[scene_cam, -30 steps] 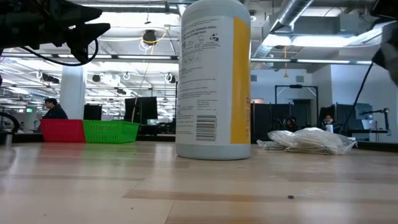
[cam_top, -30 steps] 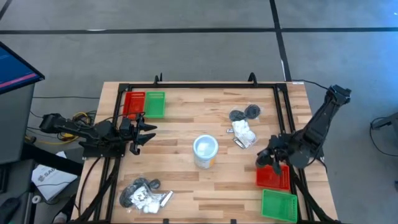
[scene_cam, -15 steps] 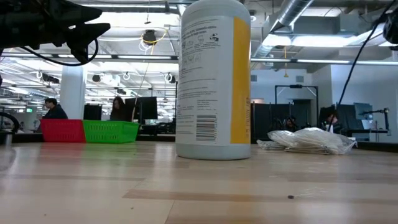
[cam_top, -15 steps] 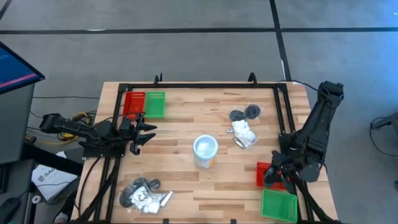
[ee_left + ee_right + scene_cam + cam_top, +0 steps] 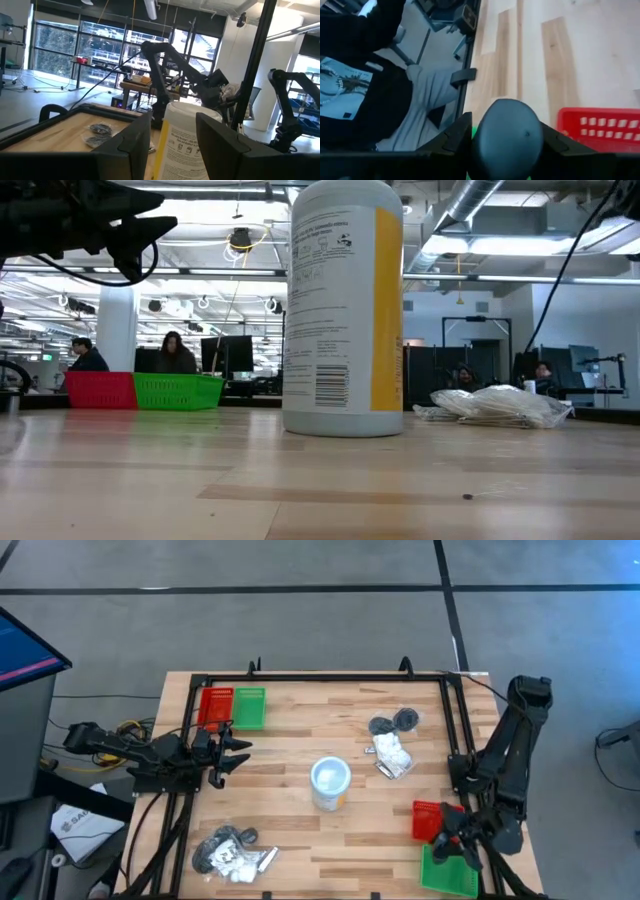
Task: Pick & Place Travel size toiletries
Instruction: Put the gray deodorant bottle into the bottom green basket
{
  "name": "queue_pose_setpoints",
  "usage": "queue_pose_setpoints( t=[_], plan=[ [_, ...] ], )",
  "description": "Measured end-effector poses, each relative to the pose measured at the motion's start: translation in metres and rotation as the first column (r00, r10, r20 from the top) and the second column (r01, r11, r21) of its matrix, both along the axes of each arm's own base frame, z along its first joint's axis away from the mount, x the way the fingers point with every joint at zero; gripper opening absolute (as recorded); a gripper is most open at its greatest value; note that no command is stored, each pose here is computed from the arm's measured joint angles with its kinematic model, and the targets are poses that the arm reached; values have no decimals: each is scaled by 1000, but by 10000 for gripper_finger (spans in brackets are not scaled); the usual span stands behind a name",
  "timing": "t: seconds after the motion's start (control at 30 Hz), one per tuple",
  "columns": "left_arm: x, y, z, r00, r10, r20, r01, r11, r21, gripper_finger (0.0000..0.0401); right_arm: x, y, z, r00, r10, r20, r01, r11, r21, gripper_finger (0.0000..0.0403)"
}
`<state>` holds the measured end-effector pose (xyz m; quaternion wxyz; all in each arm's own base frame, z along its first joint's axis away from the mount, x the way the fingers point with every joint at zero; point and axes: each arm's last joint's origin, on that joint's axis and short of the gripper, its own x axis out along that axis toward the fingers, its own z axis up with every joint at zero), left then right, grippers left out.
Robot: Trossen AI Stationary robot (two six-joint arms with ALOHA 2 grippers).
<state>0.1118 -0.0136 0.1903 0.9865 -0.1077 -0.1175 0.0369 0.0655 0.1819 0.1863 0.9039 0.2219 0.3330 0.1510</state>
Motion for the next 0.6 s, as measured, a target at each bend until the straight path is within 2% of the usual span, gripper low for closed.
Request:
queue_pose_setpoints(
  t=[0.23, 0.6],
  plan=[
    [0, 0, 0, 1000, -2, 1, 2, 1000, -8, 150, -4, 15, -12, 1000, 17, 18, -17, 1000, -15, 131],
    [0, 0, 0, 1000, -1, 1, 1, 1000, -8, 150, -4, 19, -20, 1000, -5, 12, 5, 999, -36, 136]
  ],
)
